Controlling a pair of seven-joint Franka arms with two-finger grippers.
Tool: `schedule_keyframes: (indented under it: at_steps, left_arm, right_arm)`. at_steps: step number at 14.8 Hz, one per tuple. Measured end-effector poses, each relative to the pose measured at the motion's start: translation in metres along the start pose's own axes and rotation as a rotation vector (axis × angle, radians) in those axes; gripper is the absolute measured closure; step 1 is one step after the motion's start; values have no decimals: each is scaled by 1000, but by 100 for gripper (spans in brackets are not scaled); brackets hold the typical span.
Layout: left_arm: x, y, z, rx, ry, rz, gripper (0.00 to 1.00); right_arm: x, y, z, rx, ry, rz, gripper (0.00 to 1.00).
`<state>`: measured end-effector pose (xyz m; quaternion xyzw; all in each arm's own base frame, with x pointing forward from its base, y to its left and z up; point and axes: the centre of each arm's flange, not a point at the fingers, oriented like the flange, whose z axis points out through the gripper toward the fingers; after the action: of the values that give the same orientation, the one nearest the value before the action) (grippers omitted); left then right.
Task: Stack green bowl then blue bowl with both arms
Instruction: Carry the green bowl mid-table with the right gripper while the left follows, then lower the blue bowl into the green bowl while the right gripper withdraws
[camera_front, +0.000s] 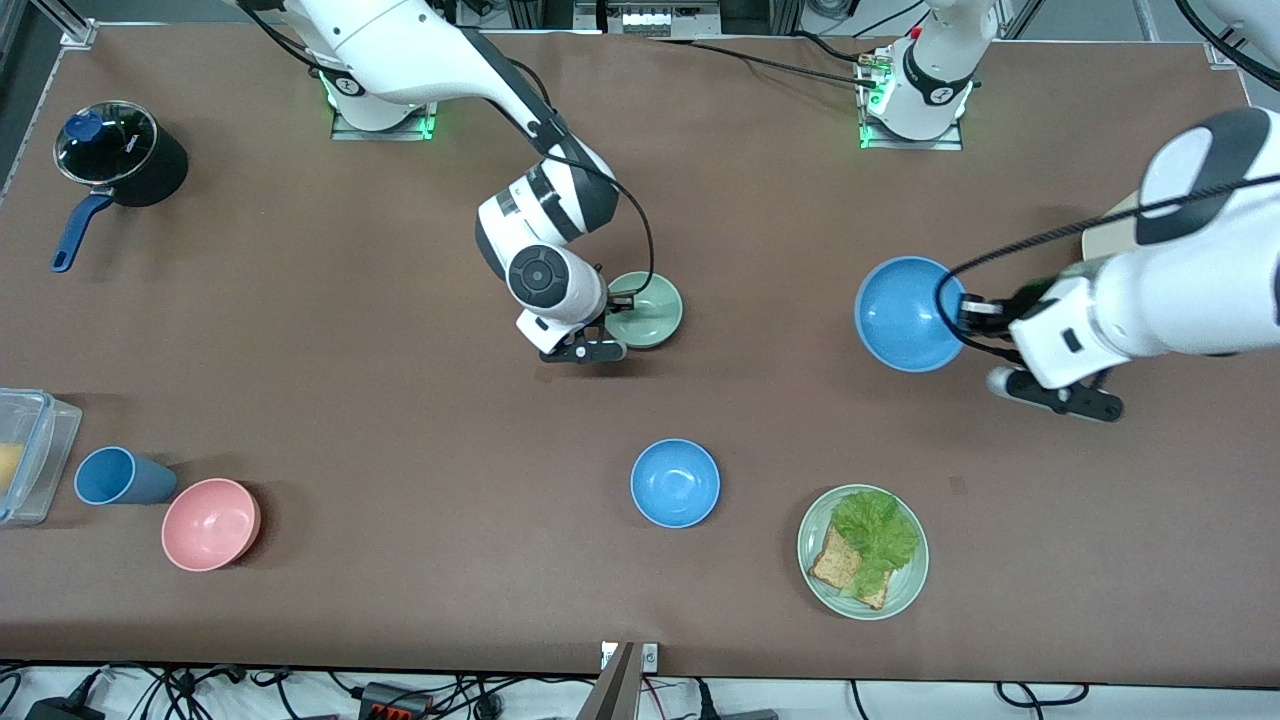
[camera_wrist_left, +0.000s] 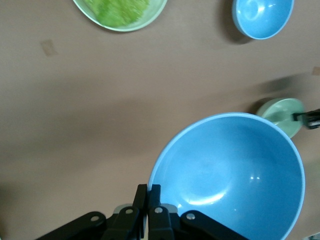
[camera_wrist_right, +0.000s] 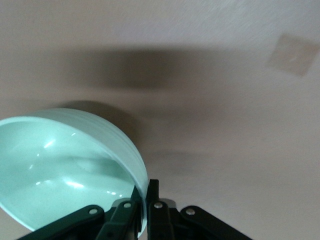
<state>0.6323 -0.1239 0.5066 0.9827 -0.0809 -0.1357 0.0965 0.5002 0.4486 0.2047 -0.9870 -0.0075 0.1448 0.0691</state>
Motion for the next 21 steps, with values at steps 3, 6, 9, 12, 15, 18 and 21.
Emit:
schedule_keyframes:
  at_steps: [3, 6, 9, 12, 15, 18, 21]
  left_arm:
    - [-5, 31, 10, 0, -23, -4, 96]
    - [-6, 59, 28, -4, -20, -15, 96]
    - [-4, 71, 50, -4, -23, -33, 96]
    - [-9, 110, 83, -12, -8, -76, 96]
    - [-20, 161, 111, -14, 16, -121, 96]
    - [-28, 190, 154, -22, 35, -150, 96]
    - [-36, 210, 189, -21, 60, -167, 96]
  right_arm:
    - [-8, -14, 1, 11, -3, 31, 89]
    - [5, -15, -24, 35, 42, 54, 62]
    - [36, 15, -112, 45, 135, 97, 32]
    - [49, 73, -223, -9, 190, 133, 2]
    - [57, 125, -293, -17, 212, 150, 0]
    - [74, 181, -336, 4, 259, 196, 0]
    - [85, 243, -365, 22, 295, 241, 0]
